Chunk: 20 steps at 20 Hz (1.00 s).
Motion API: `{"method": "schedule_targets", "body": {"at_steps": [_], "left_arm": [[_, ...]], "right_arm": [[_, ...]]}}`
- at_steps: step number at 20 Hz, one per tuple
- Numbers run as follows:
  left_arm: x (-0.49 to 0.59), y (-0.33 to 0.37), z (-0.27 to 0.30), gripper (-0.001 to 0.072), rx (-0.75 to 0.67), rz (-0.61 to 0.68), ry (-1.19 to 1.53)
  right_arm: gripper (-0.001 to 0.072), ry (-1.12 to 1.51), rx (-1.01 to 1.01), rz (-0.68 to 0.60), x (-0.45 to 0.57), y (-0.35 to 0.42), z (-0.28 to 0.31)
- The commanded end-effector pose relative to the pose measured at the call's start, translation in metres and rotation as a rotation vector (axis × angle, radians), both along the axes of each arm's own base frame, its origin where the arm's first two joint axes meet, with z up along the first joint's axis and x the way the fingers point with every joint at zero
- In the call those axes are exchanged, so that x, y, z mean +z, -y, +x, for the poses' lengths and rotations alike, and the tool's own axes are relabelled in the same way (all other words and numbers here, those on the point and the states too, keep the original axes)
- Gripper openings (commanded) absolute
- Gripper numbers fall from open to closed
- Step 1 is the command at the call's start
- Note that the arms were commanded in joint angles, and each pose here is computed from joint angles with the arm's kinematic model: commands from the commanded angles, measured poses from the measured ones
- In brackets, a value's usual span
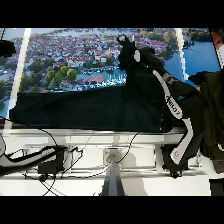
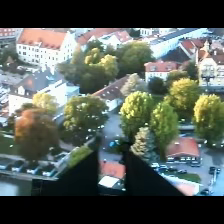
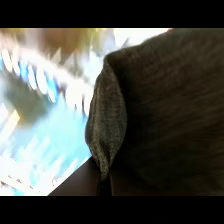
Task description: Fold the clothes and pants, and hang the long-sleeved shirts on hangers.
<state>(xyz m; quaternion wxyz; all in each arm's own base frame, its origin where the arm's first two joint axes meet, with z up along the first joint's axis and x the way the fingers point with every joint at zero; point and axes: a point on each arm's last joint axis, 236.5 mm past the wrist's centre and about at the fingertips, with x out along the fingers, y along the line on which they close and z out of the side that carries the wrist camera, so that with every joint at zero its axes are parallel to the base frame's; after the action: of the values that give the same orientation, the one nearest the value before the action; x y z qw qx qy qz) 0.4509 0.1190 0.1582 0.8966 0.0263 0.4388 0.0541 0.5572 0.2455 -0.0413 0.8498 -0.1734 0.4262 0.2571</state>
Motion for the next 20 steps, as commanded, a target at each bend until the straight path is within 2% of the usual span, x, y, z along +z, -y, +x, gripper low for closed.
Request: {"method": "schedule_targets", "body": {"at_steps": [1, 4, 6, 9, 12, 18, 19, 20], "left_arm": [[0.009, 0.019, 0.003, 0.0025, -0.026, -0.065, 0.036], [0.022, 0.053, 0.008, 0.0025, -0.071, -0.209, 0.091], [0.032, 0.071, 0.01, 0.0024, -0.102, -0.283, 0.122], [0.045, 0.103, 0.008, 0.0024, -0.216, -0.302, 0.151], [0.042, 0.151, 0.002, 0.0024, -0.331, -0.321, 0.112], [-0.004, 0.282, -0.02, 0.0034, -0.614, -0.357, -0.063], [-0.017, 0.304, -0.022, 0.0098, -0.655, -0.361, -0.092], [-0.031, 0.326, -0.023, 0.0329, -0.69, -0.364, -0.119]], "right_arm": [[0.0022, 0.101, 0.026, 0.156, 0.09, -0.04, 0.0], [0.0022, 0.196, 0.067, 0.213, 0.172, -0.053, -0.019], [0.0022, 0.199, 0.086, 0.148, 0.206, -0.033, -0.045], [0.0023, 0.032, 0.067, -0.049, 0.215, 0.032, -0.105], [0.0023, -0.222, 0.003, -0.152, 0.211, 0.1, -0.17], [0.0023, -0.417, -0.2, -0.167, 0.173, 0.19, -0.219], [0.0023, -0.45, -0.227, -0.164, 0.162, 0.2, -0.228], [0.0023, -0.493, -0.245, -0.162, 0.15, 0.207, -0.239]]}}
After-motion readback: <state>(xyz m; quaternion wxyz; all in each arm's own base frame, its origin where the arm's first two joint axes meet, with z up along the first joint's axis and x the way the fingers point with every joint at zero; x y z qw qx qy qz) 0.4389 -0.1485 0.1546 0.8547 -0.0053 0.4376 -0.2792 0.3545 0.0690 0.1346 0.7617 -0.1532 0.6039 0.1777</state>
